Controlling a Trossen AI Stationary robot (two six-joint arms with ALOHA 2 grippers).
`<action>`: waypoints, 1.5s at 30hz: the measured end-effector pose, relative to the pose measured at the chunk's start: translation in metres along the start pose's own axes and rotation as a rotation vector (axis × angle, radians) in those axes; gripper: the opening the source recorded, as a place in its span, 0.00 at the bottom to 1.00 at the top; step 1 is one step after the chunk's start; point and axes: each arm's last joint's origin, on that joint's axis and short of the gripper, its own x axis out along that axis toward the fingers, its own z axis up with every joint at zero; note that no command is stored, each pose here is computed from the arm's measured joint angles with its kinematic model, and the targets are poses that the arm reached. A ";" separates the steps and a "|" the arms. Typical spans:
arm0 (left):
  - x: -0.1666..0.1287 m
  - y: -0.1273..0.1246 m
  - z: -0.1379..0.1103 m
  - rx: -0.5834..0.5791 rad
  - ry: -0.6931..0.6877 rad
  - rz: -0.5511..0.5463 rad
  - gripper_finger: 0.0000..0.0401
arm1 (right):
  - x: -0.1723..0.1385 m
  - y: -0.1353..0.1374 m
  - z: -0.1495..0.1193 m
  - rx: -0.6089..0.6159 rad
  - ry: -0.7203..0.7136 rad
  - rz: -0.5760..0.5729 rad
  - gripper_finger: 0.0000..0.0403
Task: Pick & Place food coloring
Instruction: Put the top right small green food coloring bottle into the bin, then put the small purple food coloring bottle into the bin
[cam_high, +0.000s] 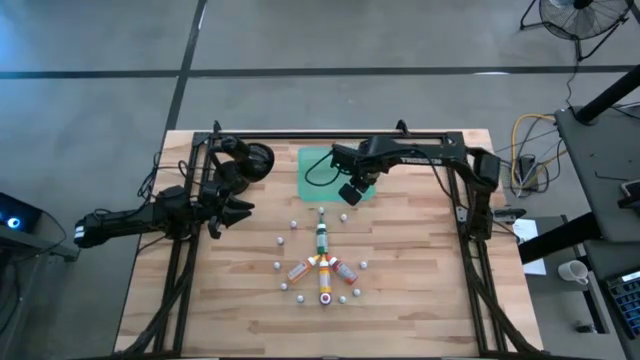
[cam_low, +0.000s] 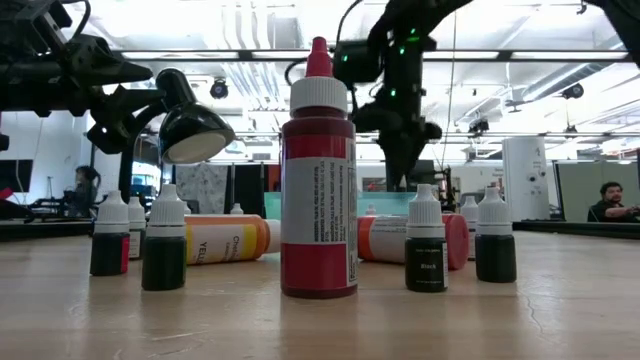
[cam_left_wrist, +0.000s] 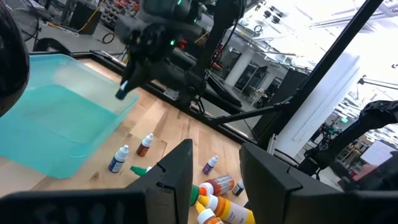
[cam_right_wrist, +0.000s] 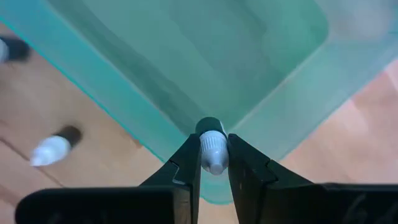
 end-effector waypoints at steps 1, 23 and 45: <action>0.000 0.000 0.000 0.000 0.000 0.000 0.26 | 0.006 0.001 0.001 -0.011 0.015 -0.009 0.12; 0.000 0.000 0.000 0.000 0.001 -0.001 0.26 | 0.044 -0.001 0.009 -0.047 0.124 0.017 0.30; 0.000 0.000 0.000 0.000 0.000 0.000 0.26 | -0.050 0.008 -0.020 -0.088 -0.100 0.134 0.44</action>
